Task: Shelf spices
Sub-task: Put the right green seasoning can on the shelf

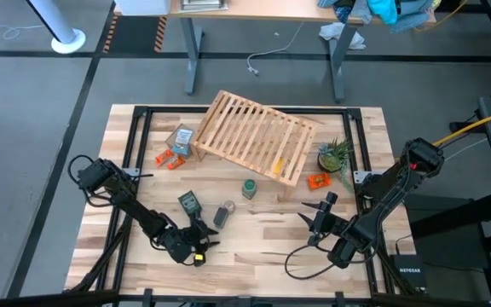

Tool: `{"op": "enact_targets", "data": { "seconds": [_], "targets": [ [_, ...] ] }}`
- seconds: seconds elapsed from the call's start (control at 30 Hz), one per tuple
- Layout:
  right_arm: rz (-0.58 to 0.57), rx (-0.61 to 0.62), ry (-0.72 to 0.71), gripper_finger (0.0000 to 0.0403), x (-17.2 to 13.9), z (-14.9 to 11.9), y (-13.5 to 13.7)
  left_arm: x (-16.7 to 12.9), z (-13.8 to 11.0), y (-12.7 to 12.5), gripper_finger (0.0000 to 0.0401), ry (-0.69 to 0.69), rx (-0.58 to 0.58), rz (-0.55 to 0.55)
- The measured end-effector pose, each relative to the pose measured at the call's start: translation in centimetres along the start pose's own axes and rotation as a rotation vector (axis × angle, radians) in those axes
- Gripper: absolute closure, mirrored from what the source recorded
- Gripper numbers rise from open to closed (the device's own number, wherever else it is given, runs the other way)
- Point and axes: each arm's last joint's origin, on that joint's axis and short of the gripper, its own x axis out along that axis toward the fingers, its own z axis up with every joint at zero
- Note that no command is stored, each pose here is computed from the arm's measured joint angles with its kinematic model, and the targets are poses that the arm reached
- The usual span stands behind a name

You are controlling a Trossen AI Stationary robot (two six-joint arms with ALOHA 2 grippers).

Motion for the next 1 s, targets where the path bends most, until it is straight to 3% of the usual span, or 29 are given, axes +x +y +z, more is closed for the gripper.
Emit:
{"op": "enact_targets", "data": {
  "seconds": [0.33, 0.43, 0.57, 0.83, 1.0],
  "targets": [
    [0.07, 0.08, -0.015, 0.0231, 0.9, -2.0, 0.1, -1.0, -0.8, -0.9, 0.0246, -0.048, 0.124, -0.001],
    [0.081, 0.08, -0.021, 0.0231, 0.9, -2.0, 0.2, -1.0, -0.9, -0.8, 0.0246, -0.033, 0.09, 0.015],
    [0.093, 0.063, -0.032, 0.0231, 0.8, -1.8, 0.4, -1.0, -1.1, -0.3, 0.0246, -0.063, 0.027, 0.099],
    [0.105, 0.048, -0.02, 0.0231, 0.8, -1.8, 0.5, -1.6, -1.4, 0.6, 0.0275, -0.218, 0.1, 0.319],
    [0.113, 0.053, -0.023, 0.0231, 0.8, -1.7, 0.6, -0.7, -0.7, 0.9, 0.0298, -0.185, 0.046, 0.283]
  ]
}}
